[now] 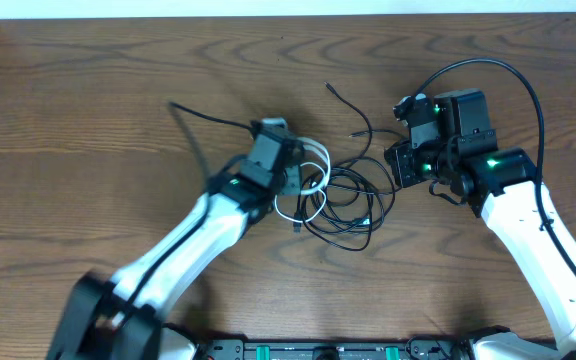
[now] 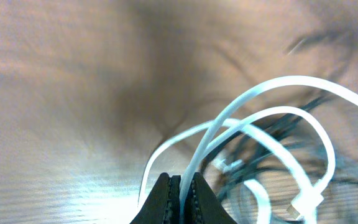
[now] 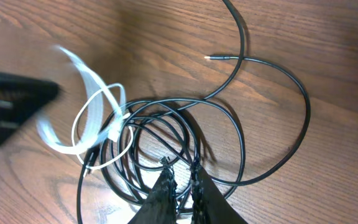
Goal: Untangle cables
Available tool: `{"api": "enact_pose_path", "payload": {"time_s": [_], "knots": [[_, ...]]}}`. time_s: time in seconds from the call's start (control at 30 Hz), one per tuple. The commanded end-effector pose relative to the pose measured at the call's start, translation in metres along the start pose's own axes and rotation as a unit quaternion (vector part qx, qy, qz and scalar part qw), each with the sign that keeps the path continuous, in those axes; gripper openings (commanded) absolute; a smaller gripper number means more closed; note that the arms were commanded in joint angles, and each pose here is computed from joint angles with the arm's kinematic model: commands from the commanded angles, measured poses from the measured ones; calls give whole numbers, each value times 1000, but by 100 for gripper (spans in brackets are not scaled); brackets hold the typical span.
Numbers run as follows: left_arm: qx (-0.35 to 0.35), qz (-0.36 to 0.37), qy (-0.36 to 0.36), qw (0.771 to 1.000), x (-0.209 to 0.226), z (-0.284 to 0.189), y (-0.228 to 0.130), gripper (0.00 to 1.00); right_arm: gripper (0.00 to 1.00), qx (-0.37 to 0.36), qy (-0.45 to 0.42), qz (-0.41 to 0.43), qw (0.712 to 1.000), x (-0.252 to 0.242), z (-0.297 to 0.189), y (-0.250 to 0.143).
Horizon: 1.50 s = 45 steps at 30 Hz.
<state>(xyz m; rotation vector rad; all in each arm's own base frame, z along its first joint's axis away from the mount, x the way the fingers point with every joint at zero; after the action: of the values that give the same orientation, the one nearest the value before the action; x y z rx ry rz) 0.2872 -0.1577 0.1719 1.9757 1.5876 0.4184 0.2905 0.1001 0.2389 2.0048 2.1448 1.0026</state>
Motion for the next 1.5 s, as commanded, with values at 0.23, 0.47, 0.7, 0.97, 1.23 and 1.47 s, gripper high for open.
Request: {"api": "enact_pose_path", "payload": {"time_s": [0.23, 0.47, 0.7, 0.97, 1.23, 1.47], "knots": [[-77, -111, 114, 984, 45, -71, 15, 7, 24, 72, 76, 42, 994, 5, 26, -9], [-54, -189, 154, 968, 60, -71, 5, 7, 18, 136, 80, 150, 976, 14, 47, -22], [-54, -189, 154, 968, 60, -71, 5, 7, 15, 239, 48, 242, 939, 33, 101, -54], [-54, -189, 154, 968, 60, -71, 5, 7, 24, 288, 4, 298, 910, 39, 138, -79], [-54, -189, 154, 968, 60, -71, 5, 8, 24, 241, -41, 361, 900, 35, 148, -74], [-54, -189, 154, 968, 60, -71, 5, 7, 19, 228, -37, 346, 909, 48, 171, -81]]}}
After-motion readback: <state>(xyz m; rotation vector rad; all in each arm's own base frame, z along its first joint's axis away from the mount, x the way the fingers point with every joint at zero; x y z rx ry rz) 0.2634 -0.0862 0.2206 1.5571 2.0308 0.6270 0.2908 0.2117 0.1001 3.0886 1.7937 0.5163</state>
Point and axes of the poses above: each gripper's point midway between its finger pads, its own z axis out along the fingers, its own x axis along the line the jaws close on, y = z × x, the point moved 10 cm from there along -z, back along the fingers, and after that the axes turned 14 degrees about z, right-handed, at the moved point
